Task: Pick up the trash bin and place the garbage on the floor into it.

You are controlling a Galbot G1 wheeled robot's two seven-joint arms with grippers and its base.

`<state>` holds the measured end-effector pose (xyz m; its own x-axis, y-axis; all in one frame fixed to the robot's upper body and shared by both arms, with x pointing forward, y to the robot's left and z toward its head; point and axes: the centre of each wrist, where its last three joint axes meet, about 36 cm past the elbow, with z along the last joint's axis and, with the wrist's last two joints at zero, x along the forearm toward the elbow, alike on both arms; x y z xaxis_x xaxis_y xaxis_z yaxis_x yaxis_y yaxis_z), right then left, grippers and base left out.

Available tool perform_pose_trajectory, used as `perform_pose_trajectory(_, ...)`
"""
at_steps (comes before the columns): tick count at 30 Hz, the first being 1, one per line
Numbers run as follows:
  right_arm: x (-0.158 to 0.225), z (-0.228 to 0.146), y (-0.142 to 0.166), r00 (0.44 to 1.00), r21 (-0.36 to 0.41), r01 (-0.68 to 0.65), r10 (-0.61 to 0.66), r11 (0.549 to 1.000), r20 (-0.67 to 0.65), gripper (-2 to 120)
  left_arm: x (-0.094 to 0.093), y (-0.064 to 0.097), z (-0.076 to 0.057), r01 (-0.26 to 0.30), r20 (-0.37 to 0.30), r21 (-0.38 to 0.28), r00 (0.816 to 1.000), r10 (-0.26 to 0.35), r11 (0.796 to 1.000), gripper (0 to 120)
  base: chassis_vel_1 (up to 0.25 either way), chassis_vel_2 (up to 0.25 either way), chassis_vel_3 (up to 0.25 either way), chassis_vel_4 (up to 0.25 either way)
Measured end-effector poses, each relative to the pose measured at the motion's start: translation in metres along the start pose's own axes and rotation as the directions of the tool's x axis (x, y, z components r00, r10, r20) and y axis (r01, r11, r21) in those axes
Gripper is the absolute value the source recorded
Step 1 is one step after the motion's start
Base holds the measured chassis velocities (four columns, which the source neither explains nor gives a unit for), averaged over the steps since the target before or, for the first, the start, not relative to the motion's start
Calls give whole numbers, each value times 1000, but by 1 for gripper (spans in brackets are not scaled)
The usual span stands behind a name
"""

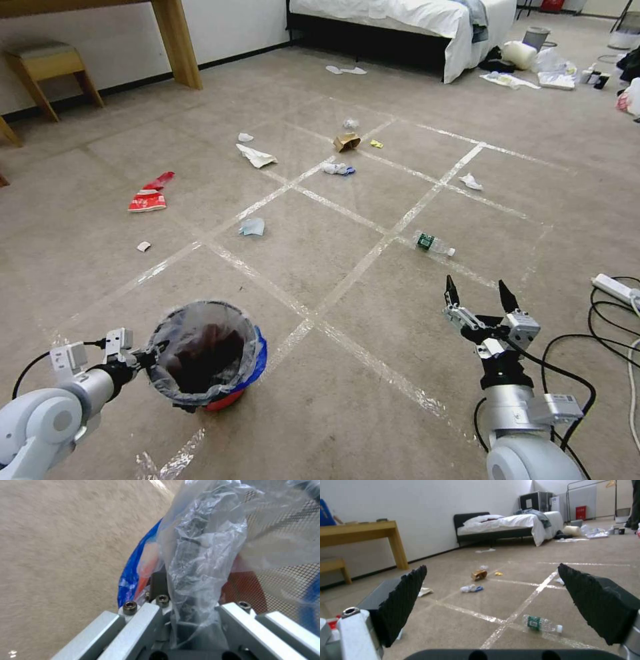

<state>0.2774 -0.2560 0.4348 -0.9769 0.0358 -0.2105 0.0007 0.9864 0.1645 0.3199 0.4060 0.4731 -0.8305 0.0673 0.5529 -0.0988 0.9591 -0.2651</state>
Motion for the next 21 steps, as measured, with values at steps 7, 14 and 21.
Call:
perform_pose_trajectory(7,-3,-5,1,1000,-20,1,-1,1000,2,100,42,-27,-4,46,65,23,997,-47,999,1,0,0,0,0)
perform_pose_trajectory(14,-8,-7,0,1000,-58,6,-4,998,26,100,79,-62,8,50,1,48,999,-50,998,1,0,0,0,0)
perform_pose_trajectory(21,-13,-8,-2,999,-64,18,-15,998,49,100,73,-63,16,40,-31,87,999,-38,995,1,0,0,0,0)
